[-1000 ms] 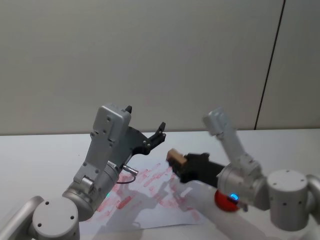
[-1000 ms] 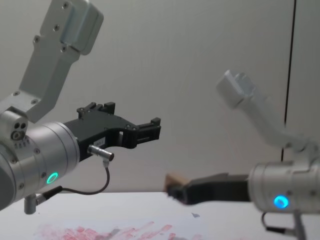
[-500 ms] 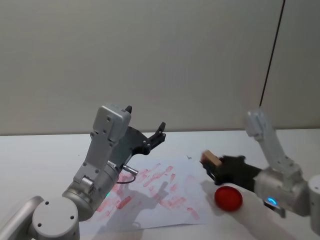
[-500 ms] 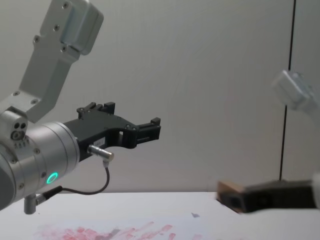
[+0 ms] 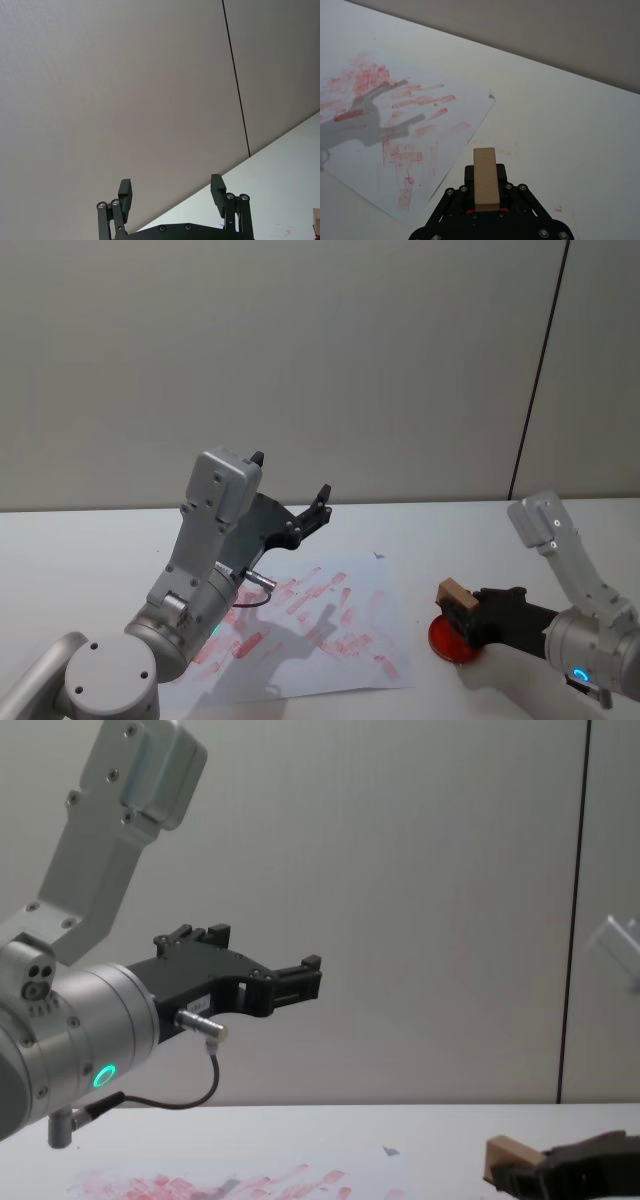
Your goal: Use the one hand to pick up the stamp and affix it onto the A4 paper.
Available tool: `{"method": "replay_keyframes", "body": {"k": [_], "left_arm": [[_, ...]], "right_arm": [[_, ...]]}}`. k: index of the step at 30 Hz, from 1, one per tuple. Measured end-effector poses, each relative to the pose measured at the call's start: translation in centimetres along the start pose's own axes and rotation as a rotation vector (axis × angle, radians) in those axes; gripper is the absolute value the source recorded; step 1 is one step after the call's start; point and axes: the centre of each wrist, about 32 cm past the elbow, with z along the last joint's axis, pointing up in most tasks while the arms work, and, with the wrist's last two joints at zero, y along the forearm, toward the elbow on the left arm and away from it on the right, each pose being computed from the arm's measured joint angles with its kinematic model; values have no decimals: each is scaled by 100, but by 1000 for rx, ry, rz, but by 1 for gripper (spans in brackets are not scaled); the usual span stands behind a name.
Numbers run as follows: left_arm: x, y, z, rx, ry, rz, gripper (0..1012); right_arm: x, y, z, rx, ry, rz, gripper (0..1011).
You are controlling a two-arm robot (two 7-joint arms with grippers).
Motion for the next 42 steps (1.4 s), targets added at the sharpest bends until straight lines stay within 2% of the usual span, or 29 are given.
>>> {"method": "replay_keyframes", "body": {"k": [15, 19, 20, 23, 24, 34, 35, 42], "left_arm": [[0, 0, 0, 0, 0, 0, 1001], [0, 0, 0, 0, 0, 0, 1001], [0, 0, 0, 0, 0, 0, 1002], [0, 0, 0, 0, 0, 0, 1001], [0, 0, 0, 0, 0, 0, 1001], [0, 0, 0, 0, 0, 0, 1001], [0, 0, 0, 0, 0, 0, 1001], [0, 0, 0, 0, 0, 0, 1002]], "right_arm": [[18, 80, -87, -44, -25, -13, 221], [20, 94, -96, -50, -30, -14, 268], [21, 99, -100, -52, -32, -15, 327], [23, 105, -102, -54, -34, -16, 389], [22, 108, -106, -55, -35, -16, 449], [24, 121, -114, -61, -40, -17, 754], [24, 122, -114, -61, -41, -17, 810], [24, 127, -120, -63, -42, -18, 974]]}}
